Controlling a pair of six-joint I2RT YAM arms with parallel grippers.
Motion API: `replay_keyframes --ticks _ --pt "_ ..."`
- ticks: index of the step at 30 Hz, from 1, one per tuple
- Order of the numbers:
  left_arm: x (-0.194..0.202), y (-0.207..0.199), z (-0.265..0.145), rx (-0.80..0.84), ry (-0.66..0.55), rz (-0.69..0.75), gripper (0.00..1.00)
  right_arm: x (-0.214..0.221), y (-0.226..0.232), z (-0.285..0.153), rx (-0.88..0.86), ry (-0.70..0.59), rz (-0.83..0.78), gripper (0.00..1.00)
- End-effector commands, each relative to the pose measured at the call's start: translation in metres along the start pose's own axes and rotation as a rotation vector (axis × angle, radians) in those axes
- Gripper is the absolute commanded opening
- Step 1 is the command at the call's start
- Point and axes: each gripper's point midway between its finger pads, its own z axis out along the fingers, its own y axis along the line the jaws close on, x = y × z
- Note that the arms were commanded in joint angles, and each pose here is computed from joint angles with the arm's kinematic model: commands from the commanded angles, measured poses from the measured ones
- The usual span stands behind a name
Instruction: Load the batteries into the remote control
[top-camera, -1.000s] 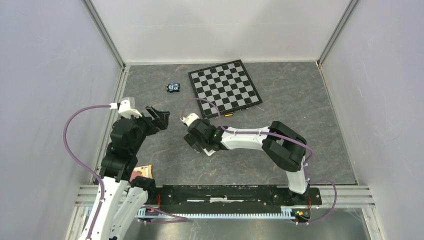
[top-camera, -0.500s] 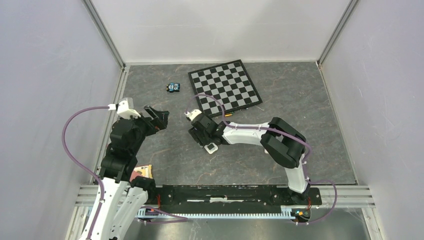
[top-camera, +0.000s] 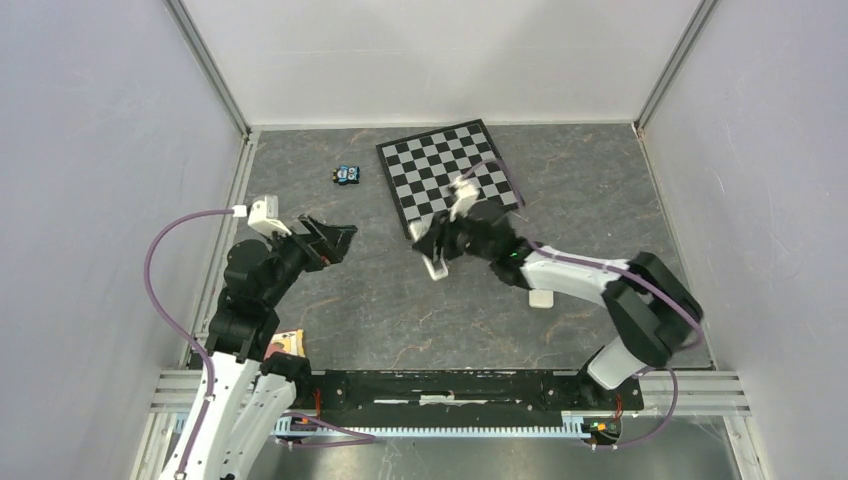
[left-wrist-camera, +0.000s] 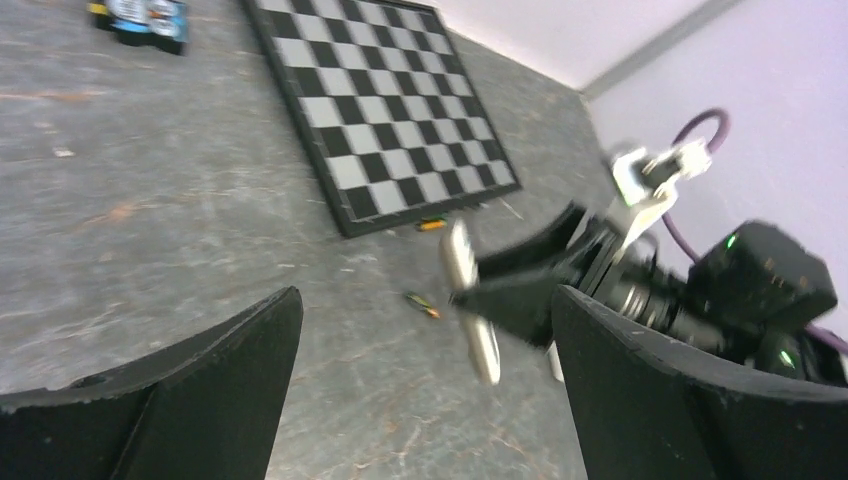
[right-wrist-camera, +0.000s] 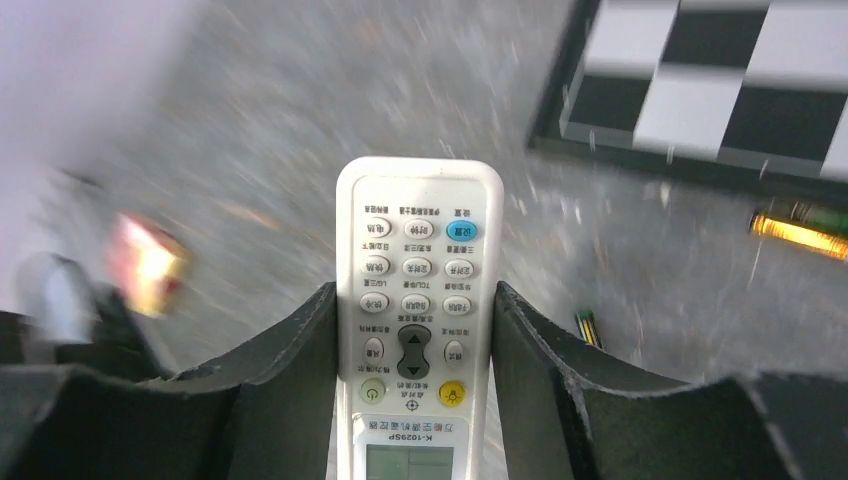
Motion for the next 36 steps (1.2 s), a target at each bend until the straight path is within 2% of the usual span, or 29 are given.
replay_keyframes --ticks 1,6,9,12,19,23,26,31,36 --pt "-0.002 -0.059 -0.001 0.32 0.026 -0.046 1.0 -0.124 0.078 -0.079 -0.512 -0.421 0.172 0.27" --pt "-0.001 -0.115 -0.011 0.667 0.106 -0.072 1.0 -0.173 0.114 -0.147 -0.832 -0.599 0.29 0.27" --pt "0.007 -0.129 -0.007 0.745 0.198 -0.086 1.0 -0.19 0.126 -0.176 -1.027 -0.649 0.384 0.27" --pt "0.012 -0.139 0.001 0.778 0.23 -0.096 1.0 -0.198 0.133 -0.188 -1.14 -0.653 0.44 0.25" --pt "0.017 -0.173 -0.009 0.909 0.252 -0.115 1.0 -0.199 0.129 -0.179 -1.062 -0.651 0.431 0.23" --pt "0.022 -0.17 0.003 0.851 0.258 -0.229 1.0 -0.201 0.129 -0.179 -1.058 -0.658 0.425 0.23" --pt "0.022 -0.176 0.006 0.874 0.26 -0.306 1.0 -0.201 0.127 -0.176 -1.05 -0.659 0.435 0.23" --pt "0.028 -0.182 0.014 0.881 0.272 -0.33 1.0 -0.202 0.129 -0.176 -1.042 -0.664 0.436 0.23" --pt "0.036 -0.191 0.013 0.904 0.295 -0.304 0.9 -0.201 0.127 -0.175 -1.028 -0.667 0.446 0.24"
